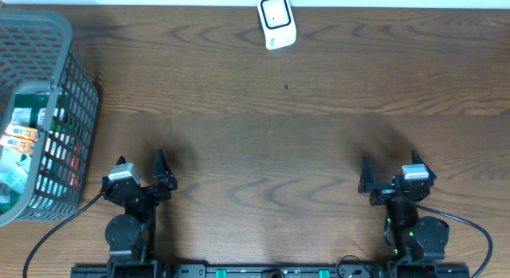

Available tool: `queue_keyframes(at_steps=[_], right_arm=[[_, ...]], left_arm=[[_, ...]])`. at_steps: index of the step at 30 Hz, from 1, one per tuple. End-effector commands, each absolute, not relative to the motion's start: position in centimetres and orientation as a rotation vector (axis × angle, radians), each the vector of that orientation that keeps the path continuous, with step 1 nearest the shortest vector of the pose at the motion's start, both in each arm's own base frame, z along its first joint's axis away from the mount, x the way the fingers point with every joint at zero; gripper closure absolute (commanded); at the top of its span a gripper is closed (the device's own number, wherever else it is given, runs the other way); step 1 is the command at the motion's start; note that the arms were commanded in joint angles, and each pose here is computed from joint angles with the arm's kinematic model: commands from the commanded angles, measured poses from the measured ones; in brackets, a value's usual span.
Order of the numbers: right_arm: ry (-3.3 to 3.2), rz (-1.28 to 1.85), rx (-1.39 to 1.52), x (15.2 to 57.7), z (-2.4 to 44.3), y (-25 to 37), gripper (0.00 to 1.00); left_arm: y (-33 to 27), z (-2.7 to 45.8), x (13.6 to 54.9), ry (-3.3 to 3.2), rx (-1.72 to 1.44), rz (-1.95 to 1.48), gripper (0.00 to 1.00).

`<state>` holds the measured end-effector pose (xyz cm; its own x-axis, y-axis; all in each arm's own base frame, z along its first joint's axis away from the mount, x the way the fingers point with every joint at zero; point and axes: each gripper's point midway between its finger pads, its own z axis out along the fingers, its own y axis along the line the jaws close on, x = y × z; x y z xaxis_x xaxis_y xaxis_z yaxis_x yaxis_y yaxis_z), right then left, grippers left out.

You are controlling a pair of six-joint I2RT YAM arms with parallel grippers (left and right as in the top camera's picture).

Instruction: Scan the item barcode

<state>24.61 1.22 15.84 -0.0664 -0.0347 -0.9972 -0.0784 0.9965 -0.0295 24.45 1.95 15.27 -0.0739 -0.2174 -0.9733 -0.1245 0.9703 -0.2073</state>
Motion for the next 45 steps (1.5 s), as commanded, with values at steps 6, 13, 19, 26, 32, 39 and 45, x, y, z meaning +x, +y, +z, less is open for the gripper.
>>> queue_keyframes(at_steps=[6, 13, 19, 26, 32, 39, 45], right_arm=[[1.639, 0.033, -0.064, 24.6, 15.8, 0.9, 0.01], [1.639, 0.033, -0.064, 24.6, 15.8, 0.9, 0.01], [1.639, 0.033, -0.064, 24.6, 15.8, 0.9, 0.01], [1.639, 0.033, -0.064, 24.6, 15.8, 0.9, 0.01], [1.639, 0.033, -0.064, 24.6, 15.8, 0.9, 0.01], [1.639, 0.033, -0.064, 24.6, 15.8, 0.9, 0.01], [1.639, 0.033, -0.064, 24.6, 15.8, 0.9, 0.01]], left_arm=[[2.5, 13.7, 24.2, 1.702, -0.275, -0.03, 0.14], [2.5, 13.7, 24.2, 1.702, -0.275, -0.029, 0.15], [2.5, 13.7, 24.2, 1.702, -0.275, -0.03, 0.15], [2.5, 13.7, 24.2, 1.702, -0.275, -0.029, 0.14], [2.5, 13.9, 24.3, 1.693, -0.278, -0.035, 0.15], [0.9, 15.6, 24.2, 1.678, -0.208, -0.12, 0.15], [0.4, 18.8, 22.8, 1.72, -0.197, -0.143, 0.15]])
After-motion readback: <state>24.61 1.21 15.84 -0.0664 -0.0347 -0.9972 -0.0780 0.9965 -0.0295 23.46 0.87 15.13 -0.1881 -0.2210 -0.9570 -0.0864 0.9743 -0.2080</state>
